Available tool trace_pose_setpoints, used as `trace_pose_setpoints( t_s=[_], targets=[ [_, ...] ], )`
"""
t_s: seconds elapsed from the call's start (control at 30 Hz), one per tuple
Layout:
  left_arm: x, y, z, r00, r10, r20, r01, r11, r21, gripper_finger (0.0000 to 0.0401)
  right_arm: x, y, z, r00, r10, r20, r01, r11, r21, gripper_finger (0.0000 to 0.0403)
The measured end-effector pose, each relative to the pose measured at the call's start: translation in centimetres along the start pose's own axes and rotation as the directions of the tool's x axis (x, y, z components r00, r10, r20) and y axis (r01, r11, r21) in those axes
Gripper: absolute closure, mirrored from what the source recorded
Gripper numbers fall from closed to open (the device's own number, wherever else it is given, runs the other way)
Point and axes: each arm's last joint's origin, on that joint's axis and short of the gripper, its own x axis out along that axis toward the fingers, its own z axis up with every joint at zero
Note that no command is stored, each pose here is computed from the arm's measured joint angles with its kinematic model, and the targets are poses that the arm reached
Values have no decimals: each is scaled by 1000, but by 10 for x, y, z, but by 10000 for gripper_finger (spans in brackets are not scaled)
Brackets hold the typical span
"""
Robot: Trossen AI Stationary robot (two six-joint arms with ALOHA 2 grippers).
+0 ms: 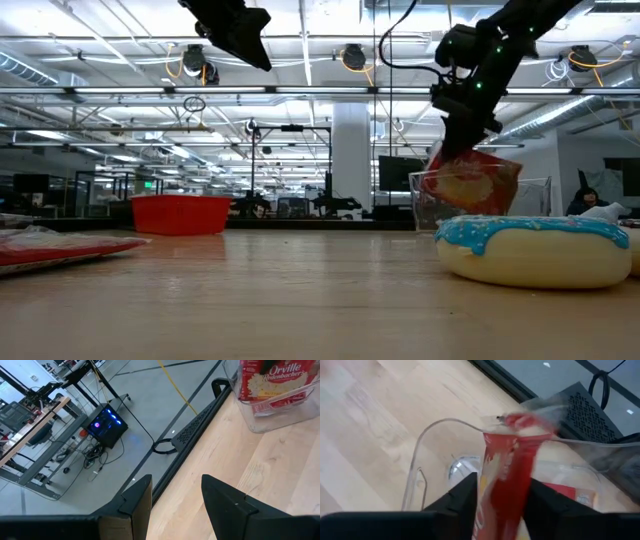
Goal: Pick & Place Food Item
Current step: Put the top red popcorn bag into the transparent bin
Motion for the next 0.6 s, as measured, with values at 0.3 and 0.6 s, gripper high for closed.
trace_pose_setpoints(
  t_s=[0.3,0.6],
  targets=[
    [0,0,0,1000,0,0,0,1000,-3,226,-22,0,9,998,-2,-67,-3,997,-72,395],
    [0,0,0,1000,0,0,0,1000,-3,226,-53,4,11,996,23,88,-16,997,-76,400]
  ],
)
